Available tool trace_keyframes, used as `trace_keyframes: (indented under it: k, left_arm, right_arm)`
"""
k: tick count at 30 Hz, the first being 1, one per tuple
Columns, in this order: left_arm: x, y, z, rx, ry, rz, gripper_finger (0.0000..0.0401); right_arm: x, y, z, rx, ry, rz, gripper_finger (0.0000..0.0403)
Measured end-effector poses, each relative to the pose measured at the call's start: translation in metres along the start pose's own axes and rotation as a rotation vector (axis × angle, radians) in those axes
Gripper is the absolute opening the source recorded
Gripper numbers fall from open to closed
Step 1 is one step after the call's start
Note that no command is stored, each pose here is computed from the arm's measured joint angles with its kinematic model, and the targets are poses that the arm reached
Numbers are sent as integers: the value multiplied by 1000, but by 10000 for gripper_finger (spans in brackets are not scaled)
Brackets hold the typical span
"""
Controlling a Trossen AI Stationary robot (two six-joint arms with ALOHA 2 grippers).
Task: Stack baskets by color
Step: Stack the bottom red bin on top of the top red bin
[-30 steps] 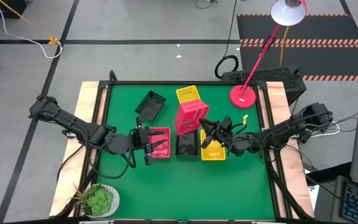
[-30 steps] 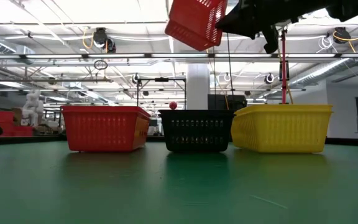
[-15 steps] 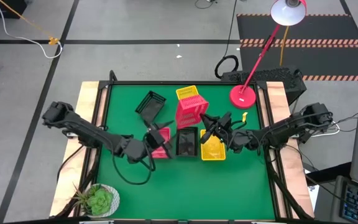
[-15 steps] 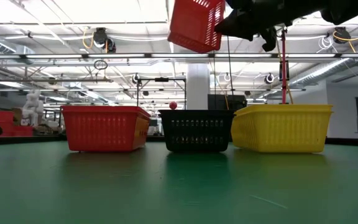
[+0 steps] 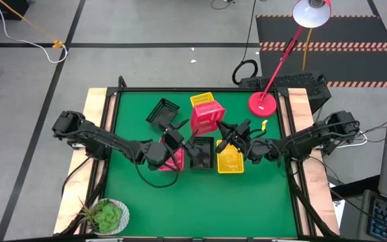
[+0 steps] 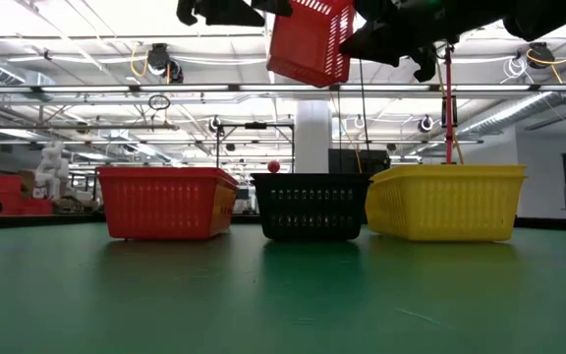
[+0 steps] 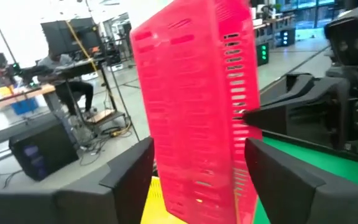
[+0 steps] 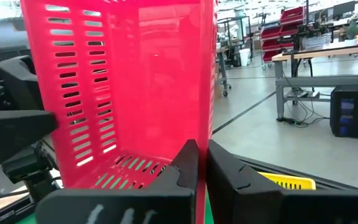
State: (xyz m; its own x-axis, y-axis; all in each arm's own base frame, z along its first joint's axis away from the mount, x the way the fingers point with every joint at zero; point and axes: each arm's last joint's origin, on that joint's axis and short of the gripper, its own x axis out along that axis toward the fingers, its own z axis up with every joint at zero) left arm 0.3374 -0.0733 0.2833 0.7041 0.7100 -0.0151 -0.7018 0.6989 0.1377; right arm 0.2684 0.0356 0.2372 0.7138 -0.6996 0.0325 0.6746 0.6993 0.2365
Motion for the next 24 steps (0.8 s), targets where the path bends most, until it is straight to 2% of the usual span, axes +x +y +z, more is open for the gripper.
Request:
trace_keyframes:
  k: [10,14,24]
  left_arm:
    - [9,6,-2,-6,9,28,148]
    - [14,8,-2,-15,7,5,114]
    - [28,18,-3,-89,10,38,103]
  right_arm:
    - [3,-3,1,1,-5,-20,6]
    - [4,-4,1,0,-10,-47,7]
    - [4,-4,1,0,-11,-53,9]
